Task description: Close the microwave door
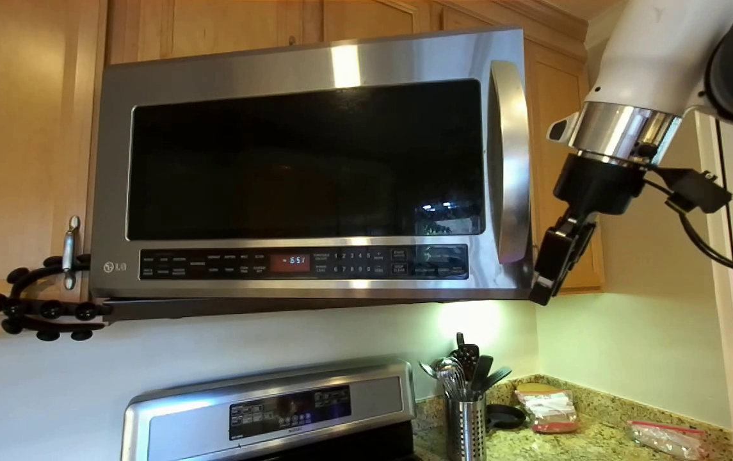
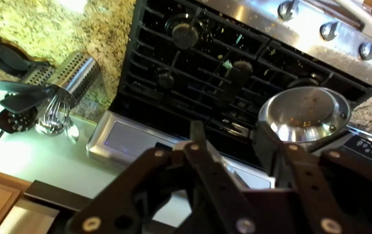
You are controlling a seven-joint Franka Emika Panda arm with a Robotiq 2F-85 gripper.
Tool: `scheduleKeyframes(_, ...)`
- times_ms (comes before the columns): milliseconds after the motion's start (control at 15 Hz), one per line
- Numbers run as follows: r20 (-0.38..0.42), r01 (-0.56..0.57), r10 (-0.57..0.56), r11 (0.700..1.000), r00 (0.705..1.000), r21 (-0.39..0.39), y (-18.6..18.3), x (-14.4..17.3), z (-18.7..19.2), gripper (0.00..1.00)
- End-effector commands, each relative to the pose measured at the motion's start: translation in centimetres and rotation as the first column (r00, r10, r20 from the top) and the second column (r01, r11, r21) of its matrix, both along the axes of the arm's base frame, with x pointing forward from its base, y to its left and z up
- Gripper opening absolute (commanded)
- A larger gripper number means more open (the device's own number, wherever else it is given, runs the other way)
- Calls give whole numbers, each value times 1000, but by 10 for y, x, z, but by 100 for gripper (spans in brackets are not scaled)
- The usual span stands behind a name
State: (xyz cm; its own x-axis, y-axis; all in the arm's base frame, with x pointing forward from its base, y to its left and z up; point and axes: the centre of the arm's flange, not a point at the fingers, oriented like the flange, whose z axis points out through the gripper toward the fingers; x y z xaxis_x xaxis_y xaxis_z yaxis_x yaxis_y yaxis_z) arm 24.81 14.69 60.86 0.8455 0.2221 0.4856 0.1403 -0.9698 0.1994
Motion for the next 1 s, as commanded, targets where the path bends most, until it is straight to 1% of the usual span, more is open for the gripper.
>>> scheduleKeyframes(0,109,-38,35,999,993,25,8,6,0,14)
scheduleKeyframes(67,102,-30,27,999,994,25,6,8,-2,8)
scheduleKeyframes(200,91,-25,22,999,996,31,4,9,-2,2)
scheduleKeyframes(333,58,-7,7,1000,998,8,0,8,-3,0)
scheduleKeyframes(400,52,-2,2,1000,999,-1,-1,7,-3,3)
scheduleKeyframes(533,39,7,-5,999,999,-34,-4,2,-5,3)
scheduleKeyframes(667,60,11,-7,997,998,-75,-11,3,-7,5)
scheduleKeyframes(933,149,78,-56,986,987,-148,-46,26,-9,5)
